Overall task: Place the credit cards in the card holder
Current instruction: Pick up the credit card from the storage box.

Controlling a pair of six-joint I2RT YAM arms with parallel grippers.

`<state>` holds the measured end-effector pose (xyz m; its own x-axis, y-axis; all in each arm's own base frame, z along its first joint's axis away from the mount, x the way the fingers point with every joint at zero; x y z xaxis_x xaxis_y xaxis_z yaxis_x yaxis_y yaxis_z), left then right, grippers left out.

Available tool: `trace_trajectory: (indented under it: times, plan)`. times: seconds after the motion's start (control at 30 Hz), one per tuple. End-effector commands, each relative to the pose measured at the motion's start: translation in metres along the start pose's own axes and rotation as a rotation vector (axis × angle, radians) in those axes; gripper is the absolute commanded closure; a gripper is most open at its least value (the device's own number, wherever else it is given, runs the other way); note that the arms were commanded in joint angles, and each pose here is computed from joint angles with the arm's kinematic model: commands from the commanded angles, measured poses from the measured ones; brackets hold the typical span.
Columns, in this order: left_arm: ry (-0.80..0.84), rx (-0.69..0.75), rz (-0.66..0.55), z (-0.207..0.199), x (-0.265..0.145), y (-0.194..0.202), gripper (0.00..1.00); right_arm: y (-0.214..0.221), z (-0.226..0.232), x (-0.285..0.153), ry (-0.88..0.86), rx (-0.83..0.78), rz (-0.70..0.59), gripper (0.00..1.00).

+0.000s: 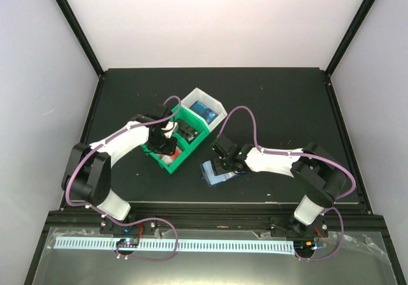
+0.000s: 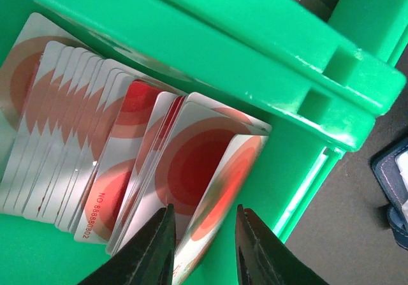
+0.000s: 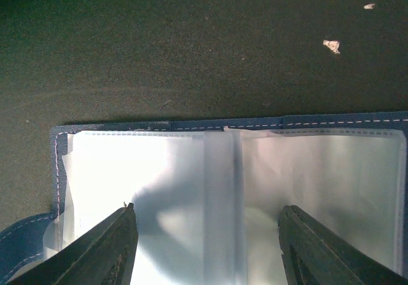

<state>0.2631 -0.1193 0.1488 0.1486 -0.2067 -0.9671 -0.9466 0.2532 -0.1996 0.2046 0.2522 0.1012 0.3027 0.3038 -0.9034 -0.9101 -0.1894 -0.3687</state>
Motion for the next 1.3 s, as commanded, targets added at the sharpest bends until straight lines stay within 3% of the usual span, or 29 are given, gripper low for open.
trace_trajectory:
  times: [0.0,0.4,0.7,1.03,1.27]
  plan:
    - [0.057,0.010,0.018,-0.005,-0.005,0.002,0.73,0.010,-0.006,0.016,0.024,0.007,0.052,0.37]
    - [0.193,0.043,-0.003,-0.016,-0.011,0.010,0.73,0.008,-0.004,0.018,0.023,0.005,0.055,0.38]
    - [0.192,0.038,0.008,-0.015,-0.002,0.010,0.66,0.007,-0.004,0.019,0.025,-0.001,0.058,0.37]
    - [0.216,0.043,0.035,-0.017,0.012,0.013,0.66,0.009,-0.005,0.022,0.031,0.000,0.061,0.37]
    - [0.171,0.056,0.029,-0.016,0.006,0.015,0.76,0.008,-0.004,0.023,0.031,0.000,0.064,0.37]
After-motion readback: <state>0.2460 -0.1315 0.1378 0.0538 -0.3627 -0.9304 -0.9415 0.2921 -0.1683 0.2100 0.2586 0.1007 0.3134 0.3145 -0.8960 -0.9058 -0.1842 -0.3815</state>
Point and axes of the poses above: each gripper's point midway between its finger pads, its own x axis out along the fingers, its own z axis along the line the jaws close on, y = z × x, the point moved 9 cm from there along -x, back along the fingers, and after that the axes turned 5 degrees about x, right-handed, at the moved point
